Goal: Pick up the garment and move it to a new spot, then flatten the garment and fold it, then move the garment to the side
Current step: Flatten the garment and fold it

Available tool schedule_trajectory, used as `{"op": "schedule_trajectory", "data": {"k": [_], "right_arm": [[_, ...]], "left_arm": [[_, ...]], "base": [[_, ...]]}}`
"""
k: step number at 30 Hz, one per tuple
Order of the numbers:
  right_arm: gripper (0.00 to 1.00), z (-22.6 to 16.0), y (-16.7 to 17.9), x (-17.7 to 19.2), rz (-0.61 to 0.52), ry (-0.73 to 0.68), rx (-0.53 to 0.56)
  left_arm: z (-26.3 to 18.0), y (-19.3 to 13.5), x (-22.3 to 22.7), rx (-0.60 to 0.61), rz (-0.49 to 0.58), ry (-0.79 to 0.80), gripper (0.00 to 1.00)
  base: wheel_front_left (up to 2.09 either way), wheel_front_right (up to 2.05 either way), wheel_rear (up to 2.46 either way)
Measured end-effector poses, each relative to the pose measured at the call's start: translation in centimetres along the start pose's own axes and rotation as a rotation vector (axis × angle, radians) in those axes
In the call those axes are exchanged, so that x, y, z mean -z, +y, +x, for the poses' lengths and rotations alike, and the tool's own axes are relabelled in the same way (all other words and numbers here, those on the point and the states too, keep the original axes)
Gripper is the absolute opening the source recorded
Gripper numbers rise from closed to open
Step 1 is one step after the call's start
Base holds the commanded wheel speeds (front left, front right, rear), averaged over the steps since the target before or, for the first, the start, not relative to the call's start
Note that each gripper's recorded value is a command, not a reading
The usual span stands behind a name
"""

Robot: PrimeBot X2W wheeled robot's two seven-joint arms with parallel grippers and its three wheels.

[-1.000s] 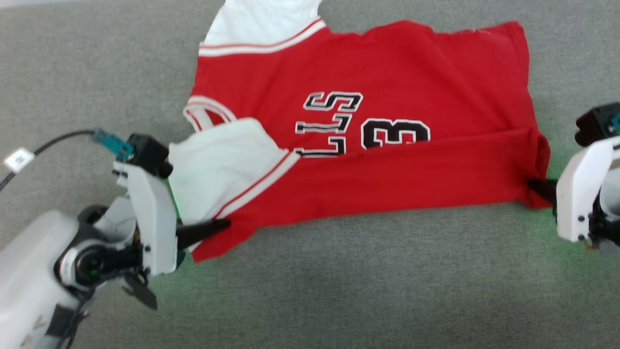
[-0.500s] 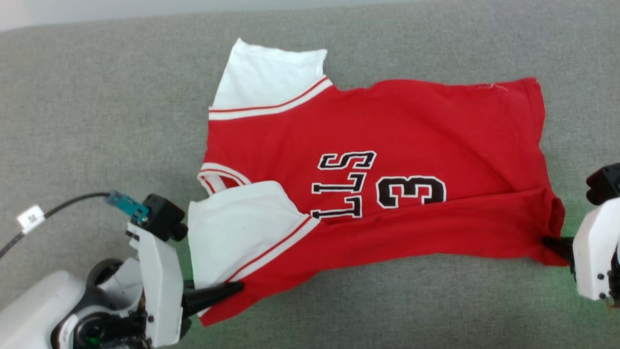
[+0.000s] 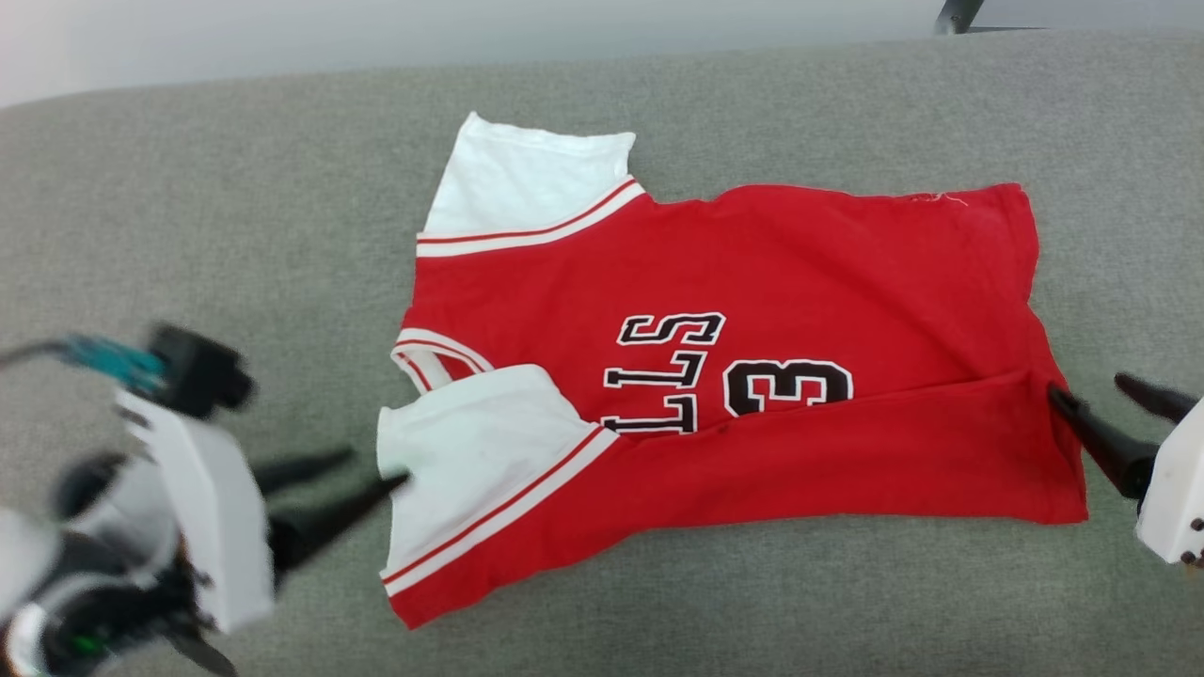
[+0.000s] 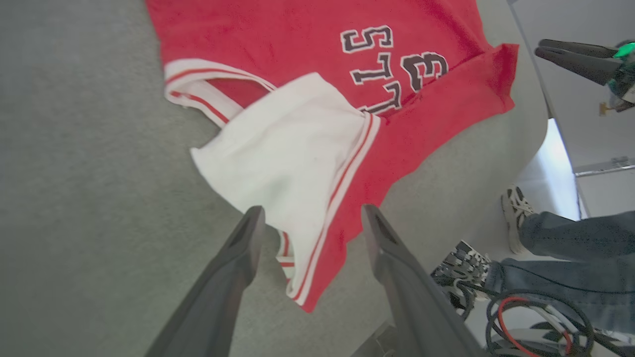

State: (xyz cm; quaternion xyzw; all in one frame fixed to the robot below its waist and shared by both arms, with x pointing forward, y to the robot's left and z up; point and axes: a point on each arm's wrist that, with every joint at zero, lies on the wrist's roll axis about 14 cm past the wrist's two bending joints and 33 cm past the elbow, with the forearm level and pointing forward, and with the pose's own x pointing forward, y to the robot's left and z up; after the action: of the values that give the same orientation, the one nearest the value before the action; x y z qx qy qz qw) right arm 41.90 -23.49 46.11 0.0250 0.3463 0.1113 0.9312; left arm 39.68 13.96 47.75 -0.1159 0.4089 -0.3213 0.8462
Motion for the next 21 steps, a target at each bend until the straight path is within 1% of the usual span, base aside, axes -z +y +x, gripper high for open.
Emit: {"op": "schedule_trajectory", "data": {"k": [3, 5, 9, 12, 16, 21], "right_arm": [[1.0, -0.5, 0.5, -1.4, -0.012, -0.076, -0.001], [1.0, -0.5, 1.2, -1.6, -0.014, -0.096, -0.011], [1.0, -0.4, 2.6, -2.0, -0.018, -0.133, -0.039], [1.0, -0.3, 3.5, -2.0, -0.02, -0.15, -0.057], [1.0, -0.2, 3.9, -2.1, -0.01, -0.168, -0.06], [1.0, -0.3, 3.0, -1.3, 0.016, -0.163, -0.031]], "left_arm": [[-1.0, 1.6, -2.8, -0.089, 0.067, -0.06, 1.0], [-1.1, 2.1, -5.4, -0.116, 0.089, -0.124, 1.0], [-0.3, 4.1, -9.7, -0.195, 0.161, -0.184, 1.0], [1.2, 5.6, -12.5, -0.24, 0.196, -0.206, 1.0], [3.6, 8.0, -15.6, -0.289, 0.19, -0.208, 1.0], [7.5, 9.8, -17.1, -0.297, 0.172, -0.151, 1.0]], "base": [[0.0, 0.0, 0.0], [0.0, 0.0, 0.0], [0.0, 0.0, 0.0], [0.0, 0.0, 0.0], [0.0, 0.0, 0.0], [0.0, 0.0, 0.0]]}}
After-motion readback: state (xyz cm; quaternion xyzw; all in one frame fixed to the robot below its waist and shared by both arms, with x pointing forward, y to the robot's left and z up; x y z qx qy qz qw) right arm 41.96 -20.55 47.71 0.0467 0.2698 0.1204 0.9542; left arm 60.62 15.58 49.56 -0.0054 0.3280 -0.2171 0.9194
